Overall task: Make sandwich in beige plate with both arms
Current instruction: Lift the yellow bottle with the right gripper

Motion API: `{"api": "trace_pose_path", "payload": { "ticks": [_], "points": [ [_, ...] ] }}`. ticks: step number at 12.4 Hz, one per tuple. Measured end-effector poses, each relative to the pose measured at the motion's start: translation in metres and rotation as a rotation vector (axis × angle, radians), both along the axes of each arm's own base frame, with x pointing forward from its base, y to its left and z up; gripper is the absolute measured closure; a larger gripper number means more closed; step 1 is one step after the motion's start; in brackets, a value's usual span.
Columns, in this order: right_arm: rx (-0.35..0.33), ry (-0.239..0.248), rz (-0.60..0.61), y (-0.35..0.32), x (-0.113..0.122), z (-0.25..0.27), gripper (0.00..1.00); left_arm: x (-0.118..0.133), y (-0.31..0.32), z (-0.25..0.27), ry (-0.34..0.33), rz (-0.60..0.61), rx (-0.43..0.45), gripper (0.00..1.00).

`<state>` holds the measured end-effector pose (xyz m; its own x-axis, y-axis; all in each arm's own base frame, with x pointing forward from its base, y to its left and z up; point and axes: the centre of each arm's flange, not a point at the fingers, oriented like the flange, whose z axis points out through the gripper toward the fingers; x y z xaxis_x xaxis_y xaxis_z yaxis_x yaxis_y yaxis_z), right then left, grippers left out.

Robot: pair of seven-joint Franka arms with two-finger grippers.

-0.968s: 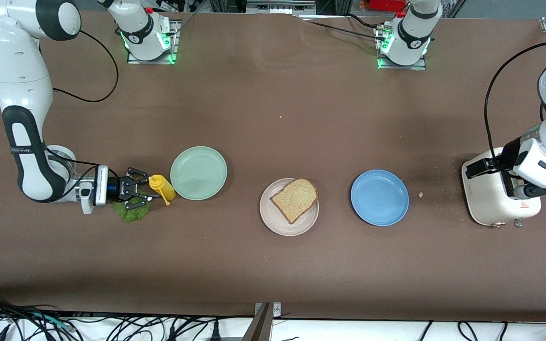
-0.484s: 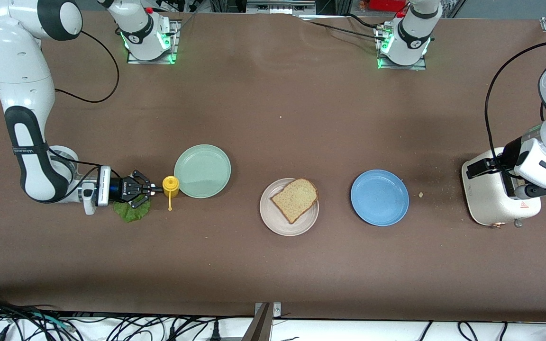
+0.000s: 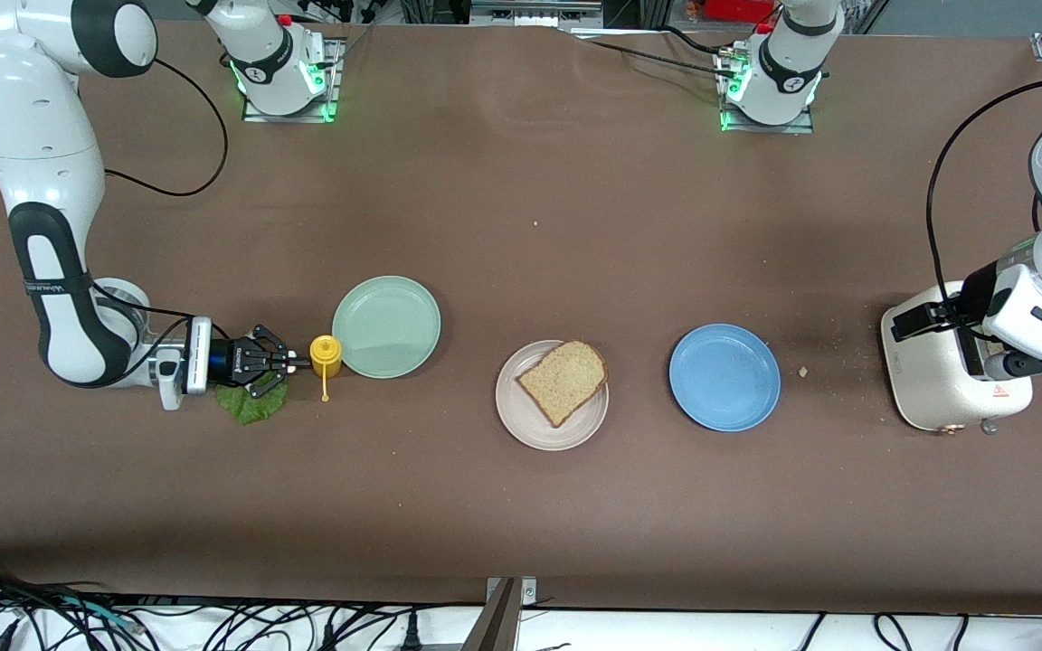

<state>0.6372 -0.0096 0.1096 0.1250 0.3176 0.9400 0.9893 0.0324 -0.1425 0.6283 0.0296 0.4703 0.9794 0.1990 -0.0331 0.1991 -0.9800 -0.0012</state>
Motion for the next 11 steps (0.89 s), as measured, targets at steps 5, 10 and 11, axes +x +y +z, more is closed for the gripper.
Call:
{"api": "trace_pose_path", "payload": {
  "ticks": [5,10,11],
  "points": [
    [-0.005,-0.001,-0.007,-0.006,0.0,0.0,0.58,0.0,0.0,-0.001,0.002,-0.001,-0.001,0.0],
    [-0.005,0.007,-0.01,-0.021,-0.003,0.0,0.0,0.0,0.0,-0.002,0.003,-0.001,-0.001,0.0],
    [-0.004,0.01,-0.01,-0.025,-0.005,0.0,0.0,0.0,0.0,-0.002,0.003,-0.001,-0.001,0.0]
  ]
}}
